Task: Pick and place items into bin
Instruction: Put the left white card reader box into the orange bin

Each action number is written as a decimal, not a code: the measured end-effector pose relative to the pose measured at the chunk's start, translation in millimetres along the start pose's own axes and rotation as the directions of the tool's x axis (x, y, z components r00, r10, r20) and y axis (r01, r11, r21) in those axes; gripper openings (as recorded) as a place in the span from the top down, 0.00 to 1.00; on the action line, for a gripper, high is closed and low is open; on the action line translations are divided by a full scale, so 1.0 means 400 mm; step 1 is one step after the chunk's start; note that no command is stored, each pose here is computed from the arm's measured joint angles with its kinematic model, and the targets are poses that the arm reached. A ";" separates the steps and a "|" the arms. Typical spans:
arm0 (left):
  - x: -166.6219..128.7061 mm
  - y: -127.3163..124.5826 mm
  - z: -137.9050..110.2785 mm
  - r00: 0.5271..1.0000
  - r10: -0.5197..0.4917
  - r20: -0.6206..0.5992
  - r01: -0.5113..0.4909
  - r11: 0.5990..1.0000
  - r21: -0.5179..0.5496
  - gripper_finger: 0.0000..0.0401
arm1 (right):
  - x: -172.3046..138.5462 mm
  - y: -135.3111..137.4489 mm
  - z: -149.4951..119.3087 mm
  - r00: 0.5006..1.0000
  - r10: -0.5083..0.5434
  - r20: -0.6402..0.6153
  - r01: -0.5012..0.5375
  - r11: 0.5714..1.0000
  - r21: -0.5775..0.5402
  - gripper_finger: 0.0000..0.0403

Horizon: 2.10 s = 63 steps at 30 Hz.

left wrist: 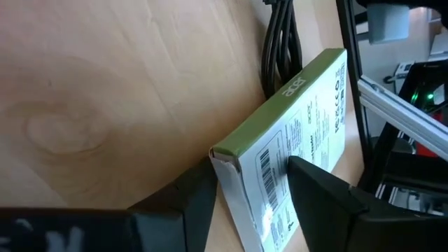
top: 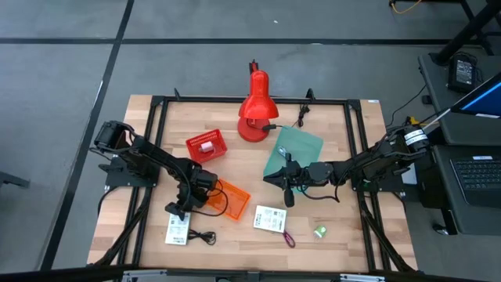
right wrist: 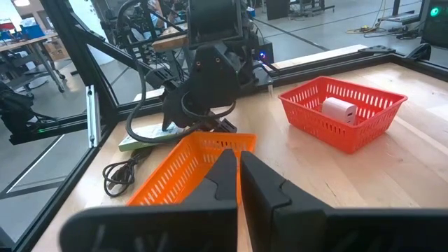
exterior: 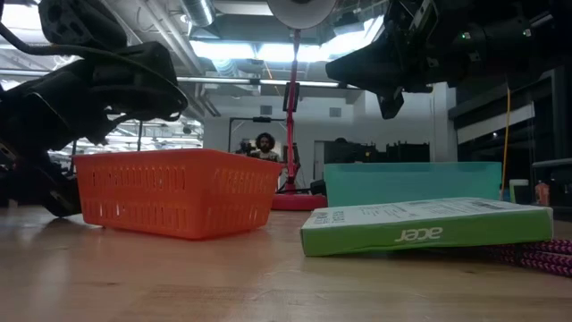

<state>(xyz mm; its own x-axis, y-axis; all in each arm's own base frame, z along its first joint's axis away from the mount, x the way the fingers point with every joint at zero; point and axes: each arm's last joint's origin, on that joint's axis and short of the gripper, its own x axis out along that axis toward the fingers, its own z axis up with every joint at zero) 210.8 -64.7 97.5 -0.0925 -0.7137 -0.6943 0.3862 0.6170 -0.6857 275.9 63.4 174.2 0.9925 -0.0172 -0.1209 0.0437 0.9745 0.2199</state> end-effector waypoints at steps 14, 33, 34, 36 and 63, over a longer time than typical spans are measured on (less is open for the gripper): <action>-0.002 -0.003 0.003 0.995 -0.098 0.031 0.098 0.995 0.001 0.92 | 0.000 0.000 0.000 1.000 0.000 0.000 0.000 1.000 0.000 0.99; -0.071 -0.068 -0.010 0.994 -0.069 0.084 0.074 0.996 -0.056 0.94 | 0.000 0.000 0.000 1.000 -0.001 -0.002 0.001 1.000 -0.003 0.99; -0.079 -0.076 -0.009 0.993 -0.063 0.100 0.068 0.997 -0.038 0.95 | 0.000 0.000 0.000 1.000 -0.001 -0.002 0.001 1.000 -0.003 0.99; -0.097 -0.094 -0.009 0.989 -0.057 0.134 0.058 0.998 -0.002 0.95 | 0.000 0.000 0.000 1.000 -0.001 -0.002 0.001 1.000 -0.004 0.99; -0.306 -0.258 -0.098 0.577 0.524 0.627 -0.669 0.743 -0.005 0.96 | 0.000 0.000 0.000 1.000 0.000 0.000 0.000 1.000 -0.002 0.99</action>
<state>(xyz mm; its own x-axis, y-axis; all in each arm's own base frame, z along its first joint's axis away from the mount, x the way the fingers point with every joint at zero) 146.3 -28.2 244.7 0.7240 -0.2965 -0.6228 0.3444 0.9377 -0.0461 276.0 63.4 174.2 0.9925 -0.0176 -0.1209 0.0439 0.9749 0.2184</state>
